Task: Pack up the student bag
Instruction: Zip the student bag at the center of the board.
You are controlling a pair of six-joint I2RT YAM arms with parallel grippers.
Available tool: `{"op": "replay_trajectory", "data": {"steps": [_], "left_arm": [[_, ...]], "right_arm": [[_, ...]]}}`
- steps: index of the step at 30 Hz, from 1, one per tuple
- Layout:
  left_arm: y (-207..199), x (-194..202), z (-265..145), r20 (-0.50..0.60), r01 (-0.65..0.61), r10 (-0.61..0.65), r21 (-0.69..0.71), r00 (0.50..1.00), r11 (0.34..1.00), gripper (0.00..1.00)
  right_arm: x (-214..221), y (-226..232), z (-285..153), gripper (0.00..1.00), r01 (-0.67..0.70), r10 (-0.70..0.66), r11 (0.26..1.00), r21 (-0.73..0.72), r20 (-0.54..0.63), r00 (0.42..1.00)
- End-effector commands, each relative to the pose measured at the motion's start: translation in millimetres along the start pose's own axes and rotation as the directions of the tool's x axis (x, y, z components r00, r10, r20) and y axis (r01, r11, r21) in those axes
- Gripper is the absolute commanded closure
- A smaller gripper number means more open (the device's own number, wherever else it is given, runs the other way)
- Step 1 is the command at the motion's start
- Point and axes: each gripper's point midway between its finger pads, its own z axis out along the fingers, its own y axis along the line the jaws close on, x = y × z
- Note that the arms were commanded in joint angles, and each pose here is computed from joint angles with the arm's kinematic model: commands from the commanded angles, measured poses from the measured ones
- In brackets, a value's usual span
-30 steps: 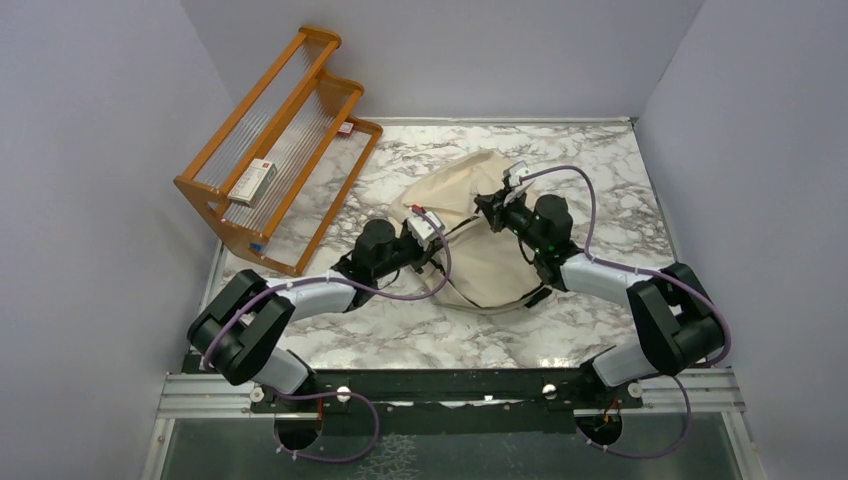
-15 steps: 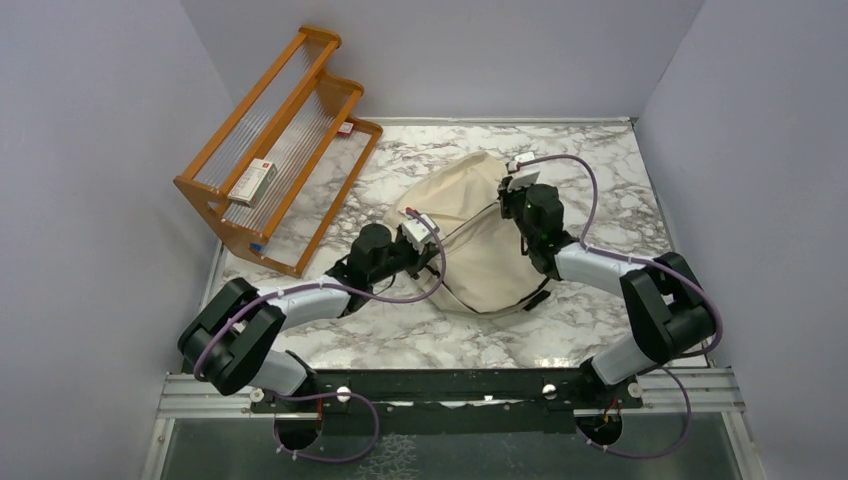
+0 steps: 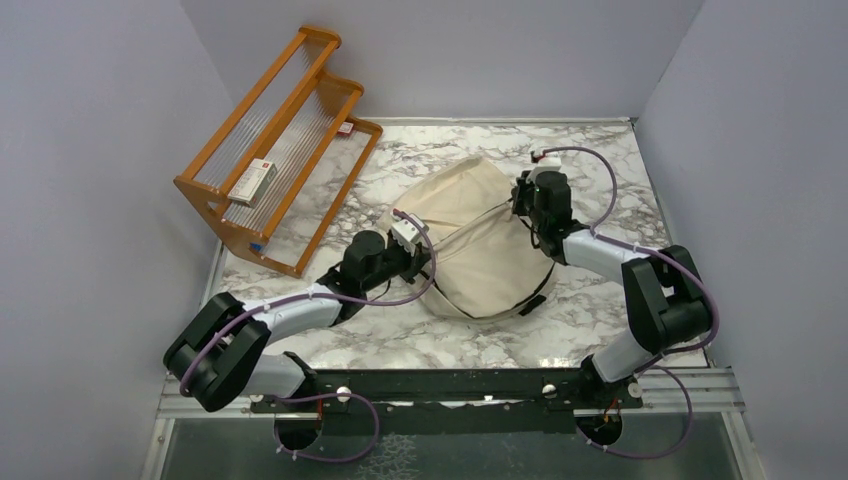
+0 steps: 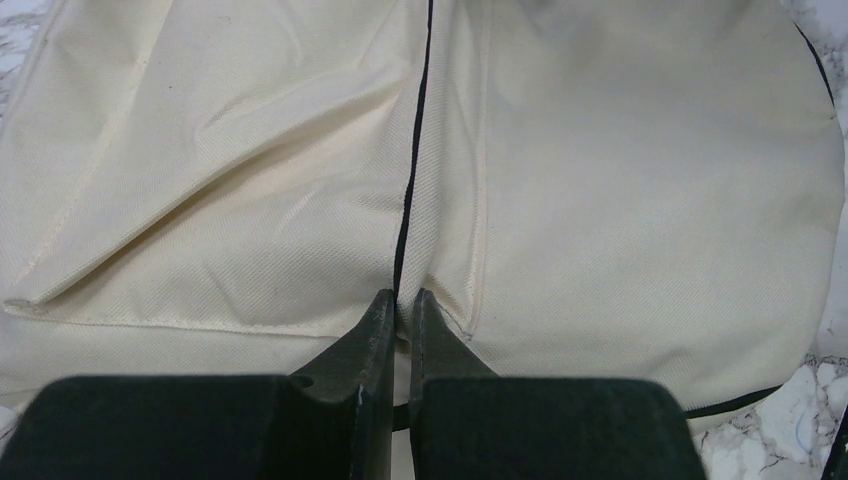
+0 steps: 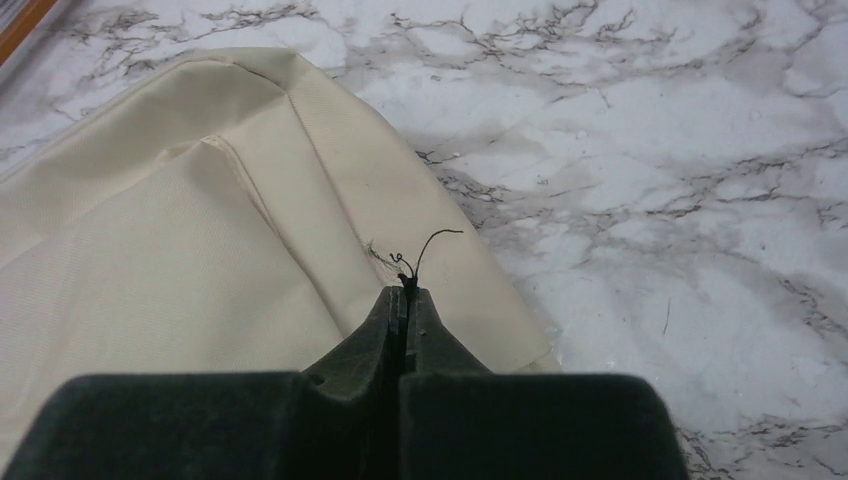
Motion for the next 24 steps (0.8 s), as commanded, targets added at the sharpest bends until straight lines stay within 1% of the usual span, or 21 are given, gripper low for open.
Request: {"op": "replay_trajectory", "data": {"steps": [1,4,9,13,16,24], "left_arm": [[1.8,26.8,-11.8,-0.084,0.053,-0.056,-0.036,0.995,0.998,1.0],[0.6,24.9,-11.2,-0.082,0.059,-0.061,-0.031,0.995,0.998,1.0],[3.4,21.0,-12.5,-0.072,0.055,-0.058,-0.048,0.996,0.997,1.0],[4.6,29.9,-11.1,-0.098,0.053,-0.058,-0.051,0.993,0.997,1.0],[4.8,37.3,-11.0,-0.117,0.06,-0.066,-0.054,0.991,0.997,1.0],[13.4,48.2,-9.0,-0.141,0.063,-0.077,-0.1,0.987,0.993,1.0]], "right_arm": [[-17.1,-28.3,7.4,1.0,-0.137,0.134,0.985,0.103,0.032,0.99],[-18.5,-31.4,6.3,1.0,-0.146,0.142,0.983,0.114,0.039,0.989],[8.4,-39.7,0.9,1.0,-0.193,0.191,0.97,0.149,0.029,0.981],[12.8,-51.6,1.9,1.0,-0.185,0.185,0.969,0.164,0.015,0.983],[15.4,-63.5,4.6,1.0,-0.207,0.208,0.962,0.18,0.009,0.978],[20.0,-94.4,18.6,1.0,-0.228,0.231,0.944,0.241,0.017,0.973]]}}
